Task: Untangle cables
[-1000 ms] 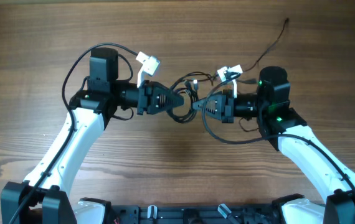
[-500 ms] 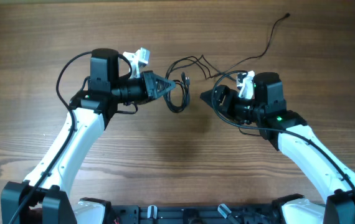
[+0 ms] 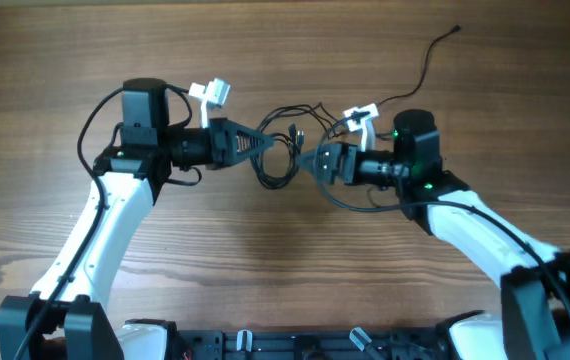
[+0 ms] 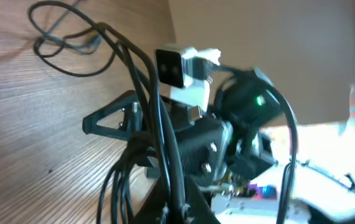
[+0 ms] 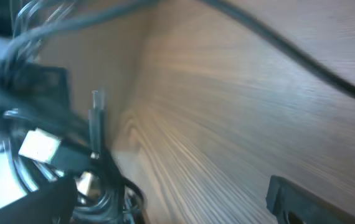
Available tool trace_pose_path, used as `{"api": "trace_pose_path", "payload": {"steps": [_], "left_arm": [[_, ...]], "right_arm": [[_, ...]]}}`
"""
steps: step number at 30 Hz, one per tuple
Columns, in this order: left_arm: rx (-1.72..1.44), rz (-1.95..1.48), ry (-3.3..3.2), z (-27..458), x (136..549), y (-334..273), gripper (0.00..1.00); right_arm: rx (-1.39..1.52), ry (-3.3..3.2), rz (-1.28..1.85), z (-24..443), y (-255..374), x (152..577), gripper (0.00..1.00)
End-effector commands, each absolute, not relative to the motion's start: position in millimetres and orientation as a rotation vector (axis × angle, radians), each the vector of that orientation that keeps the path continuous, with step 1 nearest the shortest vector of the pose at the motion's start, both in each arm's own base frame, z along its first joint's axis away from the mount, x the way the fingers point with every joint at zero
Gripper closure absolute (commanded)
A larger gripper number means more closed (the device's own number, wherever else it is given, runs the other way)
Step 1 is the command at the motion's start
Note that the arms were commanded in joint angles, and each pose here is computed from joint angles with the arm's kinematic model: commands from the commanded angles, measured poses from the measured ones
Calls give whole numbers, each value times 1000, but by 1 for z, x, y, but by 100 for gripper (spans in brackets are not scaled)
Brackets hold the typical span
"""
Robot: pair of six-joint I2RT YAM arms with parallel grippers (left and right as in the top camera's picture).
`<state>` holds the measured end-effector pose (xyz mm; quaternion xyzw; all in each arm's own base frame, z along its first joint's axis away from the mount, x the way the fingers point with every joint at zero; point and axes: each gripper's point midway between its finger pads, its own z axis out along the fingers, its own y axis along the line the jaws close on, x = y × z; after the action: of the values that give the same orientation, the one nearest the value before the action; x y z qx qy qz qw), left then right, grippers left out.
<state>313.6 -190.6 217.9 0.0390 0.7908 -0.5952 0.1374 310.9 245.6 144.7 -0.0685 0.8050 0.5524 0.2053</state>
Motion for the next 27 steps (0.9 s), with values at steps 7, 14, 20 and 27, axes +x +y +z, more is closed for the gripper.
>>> {"api": "trace_pose_path", "payload": {"steps": [7,14,20,27], "left_arm": [[-130,-1720,2356,214,325,-184,96],[-276,-1533,2423,191,337,-171,56],[-369,-1403,2463,175,344,-160,0],[-333,-1422,2510,172,332,-176,5]], "right_arm": [[-78,2286,1562,138,284,307,96],[-185,2362,1359,130,239,297,96],[-508,2175,1204,182,222,266,95],[-495,2150,1138,189,216,269,96]]}}
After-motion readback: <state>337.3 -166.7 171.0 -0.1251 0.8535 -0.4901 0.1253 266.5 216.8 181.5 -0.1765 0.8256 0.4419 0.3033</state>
